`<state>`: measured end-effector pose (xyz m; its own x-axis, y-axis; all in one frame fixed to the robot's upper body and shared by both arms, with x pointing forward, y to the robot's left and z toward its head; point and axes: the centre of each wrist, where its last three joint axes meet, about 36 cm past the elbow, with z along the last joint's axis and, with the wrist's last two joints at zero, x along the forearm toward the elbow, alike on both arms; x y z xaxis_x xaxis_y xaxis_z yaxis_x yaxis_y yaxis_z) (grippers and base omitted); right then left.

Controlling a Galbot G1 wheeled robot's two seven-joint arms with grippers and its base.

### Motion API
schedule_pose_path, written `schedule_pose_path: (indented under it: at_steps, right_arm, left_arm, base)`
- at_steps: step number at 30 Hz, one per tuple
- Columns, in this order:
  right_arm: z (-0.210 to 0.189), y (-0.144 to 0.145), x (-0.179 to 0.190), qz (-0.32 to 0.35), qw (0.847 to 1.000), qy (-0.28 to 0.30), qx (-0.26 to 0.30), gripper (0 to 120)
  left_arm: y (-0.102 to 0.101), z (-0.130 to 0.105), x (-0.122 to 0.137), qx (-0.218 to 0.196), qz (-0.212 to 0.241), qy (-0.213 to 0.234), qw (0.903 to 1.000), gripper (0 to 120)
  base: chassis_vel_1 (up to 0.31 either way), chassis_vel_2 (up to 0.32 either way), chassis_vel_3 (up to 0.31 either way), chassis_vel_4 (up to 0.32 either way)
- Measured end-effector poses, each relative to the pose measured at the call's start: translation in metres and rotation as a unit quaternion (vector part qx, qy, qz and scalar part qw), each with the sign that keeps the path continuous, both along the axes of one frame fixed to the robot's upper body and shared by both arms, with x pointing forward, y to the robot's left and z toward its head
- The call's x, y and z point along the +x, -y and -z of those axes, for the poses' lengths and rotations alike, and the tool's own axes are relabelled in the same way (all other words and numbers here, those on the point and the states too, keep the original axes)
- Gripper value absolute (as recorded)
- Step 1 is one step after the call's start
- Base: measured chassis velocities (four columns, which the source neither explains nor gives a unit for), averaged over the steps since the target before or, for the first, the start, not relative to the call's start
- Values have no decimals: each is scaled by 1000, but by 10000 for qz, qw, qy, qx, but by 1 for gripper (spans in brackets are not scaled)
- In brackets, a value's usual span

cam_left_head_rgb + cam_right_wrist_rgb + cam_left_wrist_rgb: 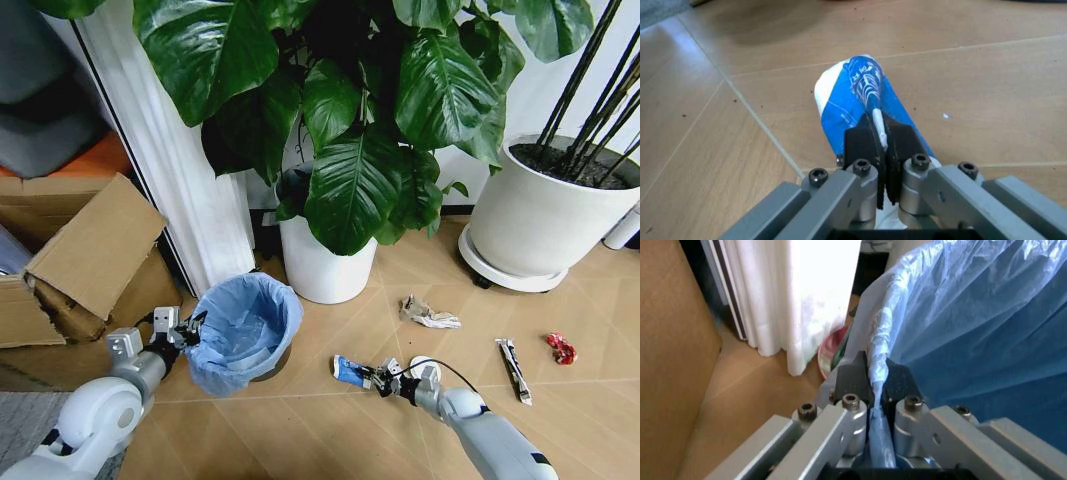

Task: Pick up the trash bin and place the garbage on the floor into it.

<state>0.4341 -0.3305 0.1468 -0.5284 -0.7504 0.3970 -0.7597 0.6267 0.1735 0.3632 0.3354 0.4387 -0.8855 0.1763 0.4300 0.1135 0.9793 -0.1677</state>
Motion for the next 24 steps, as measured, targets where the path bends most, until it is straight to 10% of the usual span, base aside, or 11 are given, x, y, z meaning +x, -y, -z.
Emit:
schedule_pose_path:
  at_steps: [14, 24]
  right_arm:
    - [-138, 62, -11, 239, 9854, 1515, 742, 0]
    - [-230, 8, 1, -435, 9579, 2122, 1884, 0]
  left_arm:
    - [9, 13, 2, 290, 506, -303, 9978, 0]
    - [15, 12, 3, 475, 916, -427, 9937, 0]
  base:
    - [0, 0, 0, 0]
    - [0, 0, 0, 0]
